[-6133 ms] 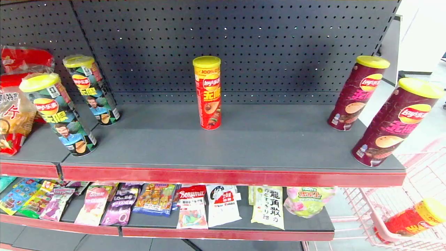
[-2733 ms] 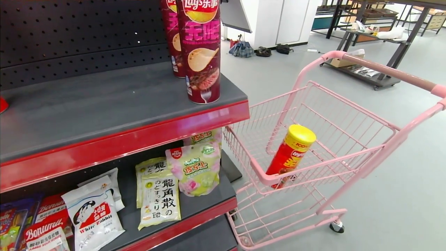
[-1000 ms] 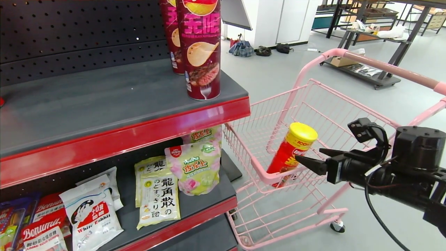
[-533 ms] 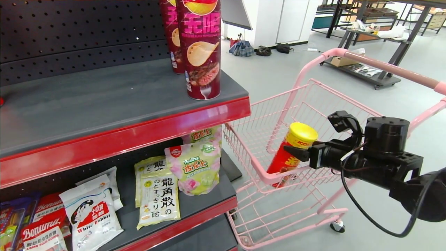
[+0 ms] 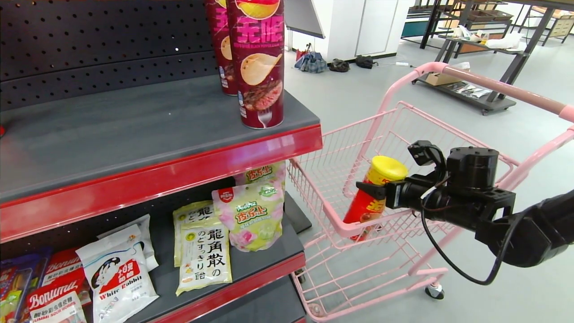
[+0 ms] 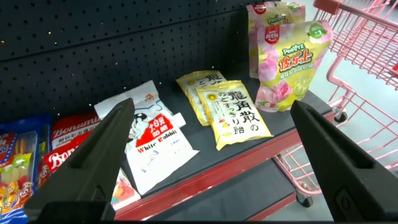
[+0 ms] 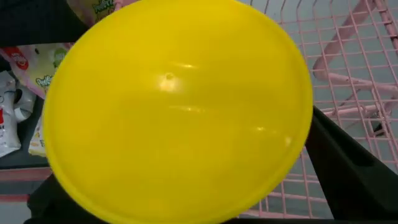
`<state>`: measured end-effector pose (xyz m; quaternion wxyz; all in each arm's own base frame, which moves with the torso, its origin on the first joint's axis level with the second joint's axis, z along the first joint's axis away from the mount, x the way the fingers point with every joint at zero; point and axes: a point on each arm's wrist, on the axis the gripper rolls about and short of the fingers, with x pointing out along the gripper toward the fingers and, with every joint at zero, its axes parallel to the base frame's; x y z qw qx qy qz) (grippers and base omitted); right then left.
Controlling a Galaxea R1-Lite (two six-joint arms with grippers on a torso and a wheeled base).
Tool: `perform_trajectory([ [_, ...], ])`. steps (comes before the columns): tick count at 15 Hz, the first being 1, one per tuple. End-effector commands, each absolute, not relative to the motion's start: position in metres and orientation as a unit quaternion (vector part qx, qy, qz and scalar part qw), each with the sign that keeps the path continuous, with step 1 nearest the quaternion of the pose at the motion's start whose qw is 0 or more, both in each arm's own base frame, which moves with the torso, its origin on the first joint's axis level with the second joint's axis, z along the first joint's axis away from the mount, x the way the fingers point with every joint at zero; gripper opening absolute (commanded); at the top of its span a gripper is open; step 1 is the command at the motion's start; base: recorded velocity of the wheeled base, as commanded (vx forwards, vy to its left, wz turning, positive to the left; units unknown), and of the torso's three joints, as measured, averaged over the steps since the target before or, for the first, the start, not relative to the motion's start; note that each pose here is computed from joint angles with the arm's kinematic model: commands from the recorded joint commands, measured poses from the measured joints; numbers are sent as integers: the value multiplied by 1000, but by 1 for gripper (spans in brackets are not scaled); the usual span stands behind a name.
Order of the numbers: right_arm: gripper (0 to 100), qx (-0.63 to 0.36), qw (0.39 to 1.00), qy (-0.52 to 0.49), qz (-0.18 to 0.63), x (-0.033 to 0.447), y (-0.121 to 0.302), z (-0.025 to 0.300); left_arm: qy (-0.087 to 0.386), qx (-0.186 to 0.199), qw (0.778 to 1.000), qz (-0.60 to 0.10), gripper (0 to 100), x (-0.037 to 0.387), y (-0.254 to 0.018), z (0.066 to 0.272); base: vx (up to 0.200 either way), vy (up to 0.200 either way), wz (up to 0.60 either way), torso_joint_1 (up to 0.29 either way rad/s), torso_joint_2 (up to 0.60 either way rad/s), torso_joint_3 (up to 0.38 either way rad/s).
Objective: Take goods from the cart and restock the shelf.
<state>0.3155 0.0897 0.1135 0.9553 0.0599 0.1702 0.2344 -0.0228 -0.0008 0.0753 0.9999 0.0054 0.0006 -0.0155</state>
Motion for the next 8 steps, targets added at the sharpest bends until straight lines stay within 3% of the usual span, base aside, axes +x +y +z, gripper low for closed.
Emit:
perform_trajectory([
  [1, 100, 61, 955, 174, 234, 318, 90, 111, 1, 5, 1000, -15, 100, -23, -1, 75, 0, 0, 0, 0, 0, 0],
  [4, 100, 70, 956, 168, 231, 325, 92, 112, 1, 6, 1000, -15, 100, -23, -1, 75, 0, 0, 0, 0, 0, 0],
  [5, 0, 73, 956, 166, 233, 326, 93, 114, 1, 6, 1000, -15, 100, -23, -1, 75, 0, 0, 0, 0, 0, 0],
  [8, 0, 77, 953, 172, 236, 329, 98, 110, 1, 6, 1000, -15, 100, -23, -1, 75, 0, 0, 0, 0, 0, 0],
])
